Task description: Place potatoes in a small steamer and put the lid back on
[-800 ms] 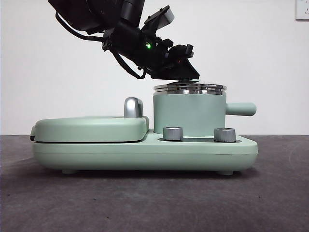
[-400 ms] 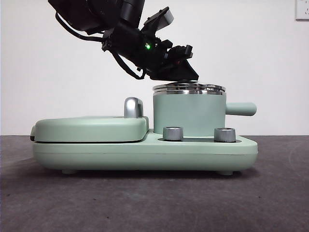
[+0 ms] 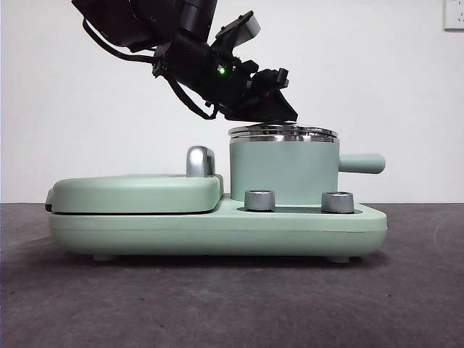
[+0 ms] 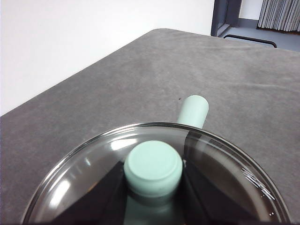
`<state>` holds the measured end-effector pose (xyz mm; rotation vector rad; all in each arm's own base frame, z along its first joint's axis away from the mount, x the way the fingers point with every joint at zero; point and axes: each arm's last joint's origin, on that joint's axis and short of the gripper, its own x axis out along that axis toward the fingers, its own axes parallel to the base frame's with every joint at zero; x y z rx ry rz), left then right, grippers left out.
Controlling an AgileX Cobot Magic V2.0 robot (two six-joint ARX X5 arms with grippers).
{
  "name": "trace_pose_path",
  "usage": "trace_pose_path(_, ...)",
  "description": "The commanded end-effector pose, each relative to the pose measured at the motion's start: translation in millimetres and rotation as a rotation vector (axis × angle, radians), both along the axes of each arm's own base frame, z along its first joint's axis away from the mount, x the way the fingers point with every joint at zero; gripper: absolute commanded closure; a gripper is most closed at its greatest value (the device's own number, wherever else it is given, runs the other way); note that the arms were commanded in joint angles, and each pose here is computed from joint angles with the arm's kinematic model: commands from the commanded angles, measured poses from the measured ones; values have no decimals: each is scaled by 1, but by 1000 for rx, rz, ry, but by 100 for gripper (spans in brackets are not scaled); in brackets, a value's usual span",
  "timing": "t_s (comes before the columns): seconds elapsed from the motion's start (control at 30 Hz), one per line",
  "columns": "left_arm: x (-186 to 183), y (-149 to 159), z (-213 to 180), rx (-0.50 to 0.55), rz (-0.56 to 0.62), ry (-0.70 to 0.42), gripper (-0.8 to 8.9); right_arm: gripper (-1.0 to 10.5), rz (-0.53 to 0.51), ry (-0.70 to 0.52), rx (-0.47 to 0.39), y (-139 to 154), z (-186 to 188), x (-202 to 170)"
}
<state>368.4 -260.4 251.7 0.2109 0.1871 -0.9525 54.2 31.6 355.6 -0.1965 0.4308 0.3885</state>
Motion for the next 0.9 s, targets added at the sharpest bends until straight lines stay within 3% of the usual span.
trace_pose_path(0.03, 6, -5, -3, 11, -11, -26, 785, 566, -2, -9, 20, 0, 3, 0)
trace_pose_path(0.43, 9, -7, -14, 23, -14, -23, 781, 566, -2, 5, 10, 0, 1, -1)
trace_pose_path(0.57, 9, -8, -14, 18, -14, -17, 686, 566, -2, 9, 7, 0, 1, -1)
trace_pose_path(0.9, 6, -8, -11, -53, -67, 64, 589, 566, -2, 9, 7, 0, 1, -1)
